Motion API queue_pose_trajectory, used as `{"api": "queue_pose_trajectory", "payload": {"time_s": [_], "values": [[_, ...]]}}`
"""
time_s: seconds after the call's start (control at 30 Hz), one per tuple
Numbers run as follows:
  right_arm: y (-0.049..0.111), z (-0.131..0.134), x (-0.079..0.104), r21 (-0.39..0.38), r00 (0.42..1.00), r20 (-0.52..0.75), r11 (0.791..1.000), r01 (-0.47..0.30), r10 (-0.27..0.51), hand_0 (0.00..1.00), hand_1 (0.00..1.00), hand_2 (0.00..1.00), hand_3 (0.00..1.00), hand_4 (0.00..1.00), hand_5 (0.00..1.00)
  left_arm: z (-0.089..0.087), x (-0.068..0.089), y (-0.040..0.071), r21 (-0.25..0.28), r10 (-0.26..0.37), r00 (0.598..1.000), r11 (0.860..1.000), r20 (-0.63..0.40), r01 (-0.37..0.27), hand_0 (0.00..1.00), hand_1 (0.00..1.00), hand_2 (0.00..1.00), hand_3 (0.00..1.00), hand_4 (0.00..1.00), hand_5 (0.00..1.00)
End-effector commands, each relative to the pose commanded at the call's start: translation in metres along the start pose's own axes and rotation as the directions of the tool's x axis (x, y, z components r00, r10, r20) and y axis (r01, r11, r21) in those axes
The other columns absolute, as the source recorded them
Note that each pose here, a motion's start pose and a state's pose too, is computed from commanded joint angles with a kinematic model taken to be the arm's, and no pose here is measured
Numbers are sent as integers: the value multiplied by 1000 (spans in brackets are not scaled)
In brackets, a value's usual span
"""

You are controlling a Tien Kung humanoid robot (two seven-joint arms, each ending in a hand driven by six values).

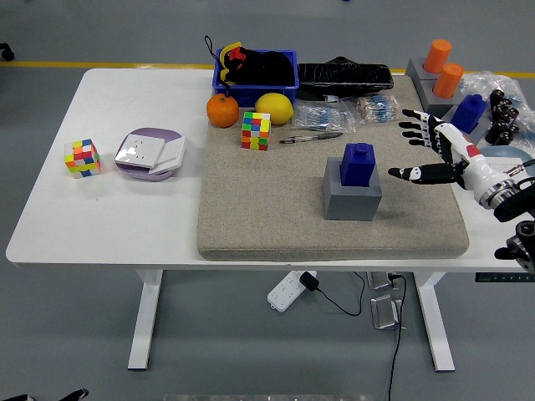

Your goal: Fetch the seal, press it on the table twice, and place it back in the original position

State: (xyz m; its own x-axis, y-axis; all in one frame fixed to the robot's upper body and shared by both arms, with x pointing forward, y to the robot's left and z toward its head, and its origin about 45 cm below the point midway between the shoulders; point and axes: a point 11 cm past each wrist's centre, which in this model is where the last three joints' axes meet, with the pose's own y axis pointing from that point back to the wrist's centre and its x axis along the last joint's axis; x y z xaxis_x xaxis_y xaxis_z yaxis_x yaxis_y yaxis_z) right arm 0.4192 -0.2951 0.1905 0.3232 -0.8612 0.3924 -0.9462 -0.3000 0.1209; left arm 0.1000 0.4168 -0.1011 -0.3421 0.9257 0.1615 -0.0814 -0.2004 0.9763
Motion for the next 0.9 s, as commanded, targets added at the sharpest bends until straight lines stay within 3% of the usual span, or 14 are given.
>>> {"api": "queue_pose_trajectory", "payload": {"time_s": [0.4,0.9], "values": [[-9,6,-28,4,997,65,999,38,-38,847,794,797,877,998,2,1,-2,0,0,-5,1000,1000,4,5,810,783,758,797,673,438],[-16,6,-43,15,994,98,999,39,-41,798,751,763,835,971,2,-1,-4,0,5,-10,1000,1000,8,10,810,784,760,797,675,440]]}}
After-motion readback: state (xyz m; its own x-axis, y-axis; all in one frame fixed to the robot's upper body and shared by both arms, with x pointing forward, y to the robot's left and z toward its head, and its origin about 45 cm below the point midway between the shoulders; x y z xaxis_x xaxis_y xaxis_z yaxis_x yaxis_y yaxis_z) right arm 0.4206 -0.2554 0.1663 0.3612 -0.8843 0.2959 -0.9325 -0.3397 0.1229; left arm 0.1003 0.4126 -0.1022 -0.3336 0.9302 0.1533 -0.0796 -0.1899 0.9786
